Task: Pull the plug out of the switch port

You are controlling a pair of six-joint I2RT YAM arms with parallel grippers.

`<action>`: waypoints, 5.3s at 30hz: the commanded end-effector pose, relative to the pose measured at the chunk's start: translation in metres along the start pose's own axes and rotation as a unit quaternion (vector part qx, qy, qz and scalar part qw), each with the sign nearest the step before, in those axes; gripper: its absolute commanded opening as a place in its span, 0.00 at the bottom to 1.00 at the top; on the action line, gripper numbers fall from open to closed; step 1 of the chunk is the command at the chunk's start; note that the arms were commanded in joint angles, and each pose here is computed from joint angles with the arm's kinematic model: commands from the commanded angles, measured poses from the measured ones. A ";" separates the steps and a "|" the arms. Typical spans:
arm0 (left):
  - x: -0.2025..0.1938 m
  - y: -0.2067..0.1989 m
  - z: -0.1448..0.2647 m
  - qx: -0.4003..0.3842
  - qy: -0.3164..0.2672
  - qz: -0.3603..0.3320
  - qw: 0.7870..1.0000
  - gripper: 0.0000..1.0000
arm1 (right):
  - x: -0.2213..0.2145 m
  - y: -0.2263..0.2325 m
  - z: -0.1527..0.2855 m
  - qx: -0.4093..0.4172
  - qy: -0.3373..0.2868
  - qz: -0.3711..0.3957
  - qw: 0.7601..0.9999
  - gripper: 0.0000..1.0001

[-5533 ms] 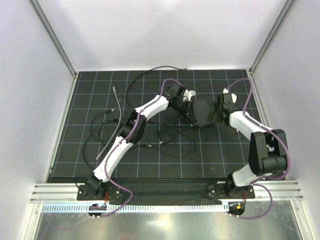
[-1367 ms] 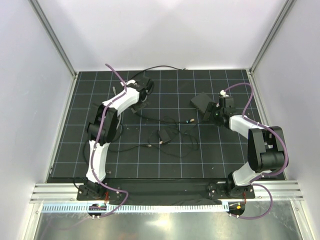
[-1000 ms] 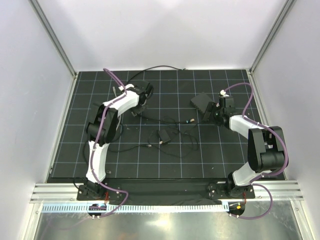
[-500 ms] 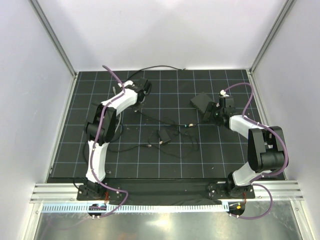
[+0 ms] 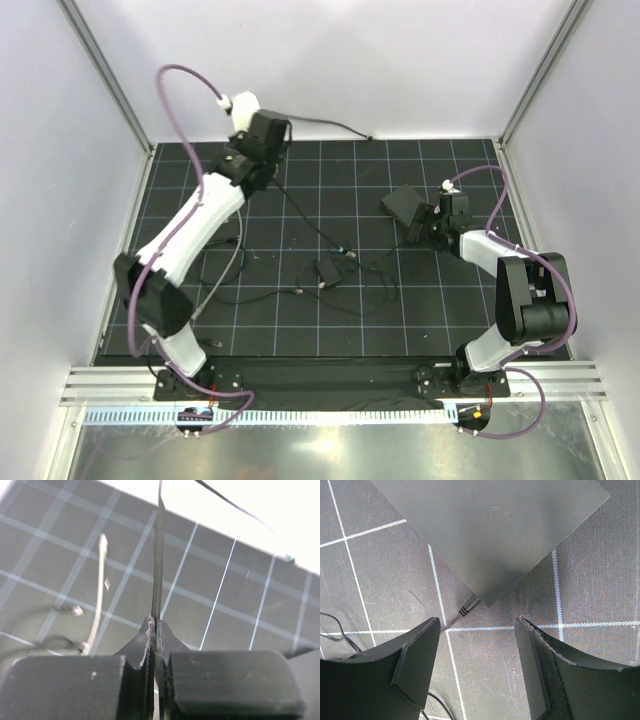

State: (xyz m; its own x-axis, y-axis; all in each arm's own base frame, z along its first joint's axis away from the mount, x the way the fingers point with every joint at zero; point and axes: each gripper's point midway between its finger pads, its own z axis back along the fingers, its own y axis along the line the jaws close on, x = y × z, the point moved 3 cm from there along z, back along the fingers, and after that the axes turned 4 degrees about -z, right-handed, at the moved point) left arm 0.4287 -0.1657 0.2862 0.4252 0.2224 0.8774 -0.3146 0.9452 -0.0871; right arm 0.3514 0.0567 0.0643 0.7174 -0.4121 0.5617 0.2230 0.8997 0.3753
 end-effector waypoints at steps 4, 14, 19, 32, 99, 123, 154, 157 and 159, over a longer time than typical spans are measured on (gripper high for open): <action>0.082 0.060 0.060 0.057 -0.115 0.009 0.992 0.00 | 0.012 0.003 0.004 0.007 -0.027 0.005 1.000 0.69; 0.033 0.136 0.054 0.123 -0.057 0.007 0.991 0.00 | 0.010 0.005 0.002 0.013 -0.022 0.003 1.000 0.69; -0.011 0.173 0.035 0.163 -0.010 0.034 0.986 0.00 | 0.010 0.005 0.001 0.013 -0.022 0.003 1.000 0.69; -0.062 0.211 -0.009 0.206 0.074 0.085 0.972 0.62 | 0.013 0.007 0.006 0.015 -0.025 0.005 1.000 0.70; -0.260 -0.262 -0.050 -0.435 0.238 -0.055 0.866 0.20 | 0.092 -0.032 -0.062 0.037 -0.051 -0.121 0.991 0.67; -0.260 -0.248 -0.041 -0.462 0.254 -0.096 0.844 0.45 | 0.080 -0.028 -0.039 0.025 -0.047 -0.095 0.994 0.67; -0.279 -0.265 0.010 -0.520 0.065 -0.464 0.715 0.50 | 0.077 -0.025 0.007 -0.003 -0.054 -0.069 0.996 0.67; -0.281 -0.266 0.008 -0.515 0.064 -0.462 0.719 0.42 | 0.077 -0.017 0.007 0.005 -0.053 -0.064 0.997 0.67; -0.282 -0.267 0.007 -0.513 0.063 -0.460 0.722 0.36 | 0.076 -0.014 0.007 0.008 -0.052 -0.062 0.997 0.67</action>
State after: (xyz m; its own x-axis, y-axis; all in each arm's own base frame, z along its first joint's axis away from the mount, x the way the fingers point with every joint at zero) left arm 0.3713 -0.4823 0.0567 0.1804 -0.6549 0.7338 0.9317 0.3530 0.0859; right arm 0.3963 0.0044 0.0896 0.6281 -0.5469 0.5536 0.3332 0.8319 0.4438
